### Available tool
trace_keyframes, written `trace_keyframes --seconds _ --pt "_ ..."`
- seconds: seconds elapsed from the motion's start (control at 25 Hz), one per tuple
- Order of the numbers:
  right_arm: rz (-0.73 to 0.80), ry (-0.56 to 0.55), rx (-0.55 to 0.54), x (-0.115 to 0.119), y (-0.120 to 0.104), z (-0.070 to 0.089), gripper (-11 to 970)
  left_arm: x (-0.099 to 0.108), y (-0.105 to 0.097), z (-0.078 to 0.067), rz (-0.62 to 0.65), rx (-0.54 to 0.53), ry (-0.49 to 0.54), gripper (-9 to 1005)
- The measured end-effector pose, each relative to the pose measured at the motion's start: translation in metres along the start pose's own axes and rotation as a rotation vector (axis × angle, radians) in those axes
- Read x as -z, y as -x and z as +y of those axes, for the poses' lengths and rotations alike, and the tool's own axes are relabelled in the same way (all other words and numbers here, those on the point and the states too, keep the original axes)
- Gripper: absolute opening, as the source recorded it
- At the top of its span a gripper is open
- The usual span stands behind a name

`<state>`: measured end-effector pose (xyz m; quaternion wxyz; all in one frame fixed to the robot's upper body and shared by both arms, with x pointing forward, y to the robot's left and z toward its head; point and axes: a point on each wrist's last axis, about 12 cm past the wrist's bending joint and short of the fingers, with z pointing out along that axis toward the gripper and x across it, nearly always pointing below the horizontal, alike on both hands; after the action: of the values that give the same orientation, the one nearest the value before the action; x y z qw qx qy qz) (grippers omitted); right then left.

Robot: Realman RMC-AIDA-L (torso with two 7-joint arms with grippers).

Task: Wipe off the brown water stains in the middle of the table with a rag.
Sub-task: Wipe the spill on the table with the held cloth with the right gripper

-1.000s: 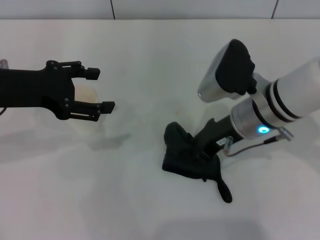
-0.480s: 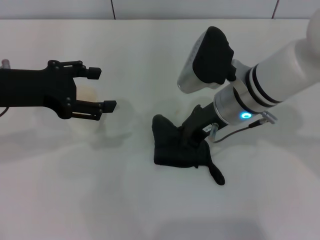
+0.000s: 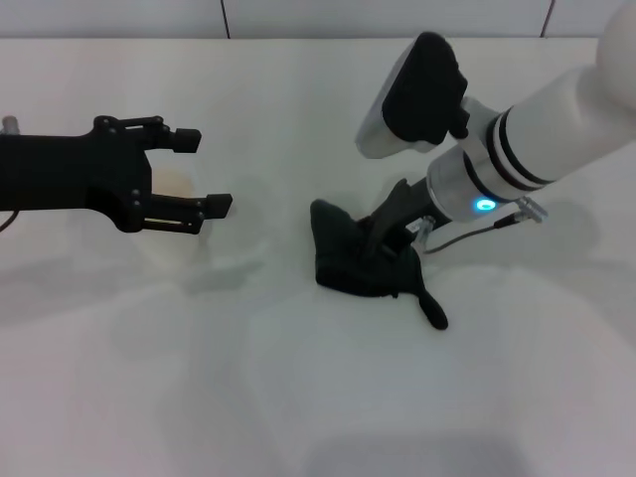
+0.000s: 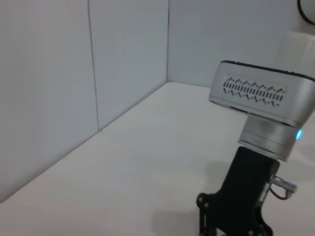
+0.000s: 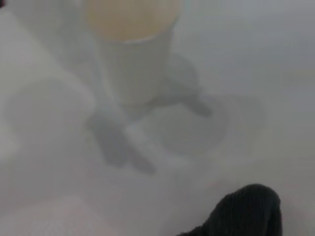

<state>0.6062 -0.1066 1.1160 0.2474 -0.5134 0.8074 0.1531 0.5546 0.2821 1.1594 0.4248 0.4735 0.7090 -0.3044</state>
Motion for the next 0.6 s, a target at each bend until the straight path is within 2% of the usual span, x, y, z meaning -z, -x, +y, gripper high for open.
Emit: trace_keyframes --seconds 0.48,0.6 --pt "-0.040 -0.113 -0.117 0.011 -0.007 -0.037 106 -0.001 -0.002 -0.001 -0.002 0.008 -0.001 886" --pt "-0.044 -0.119 -0.127 0.013 -0.007 -0.040 108 -0.001 -0.003 -0.001 -0.002 0.014 -0.004 886"
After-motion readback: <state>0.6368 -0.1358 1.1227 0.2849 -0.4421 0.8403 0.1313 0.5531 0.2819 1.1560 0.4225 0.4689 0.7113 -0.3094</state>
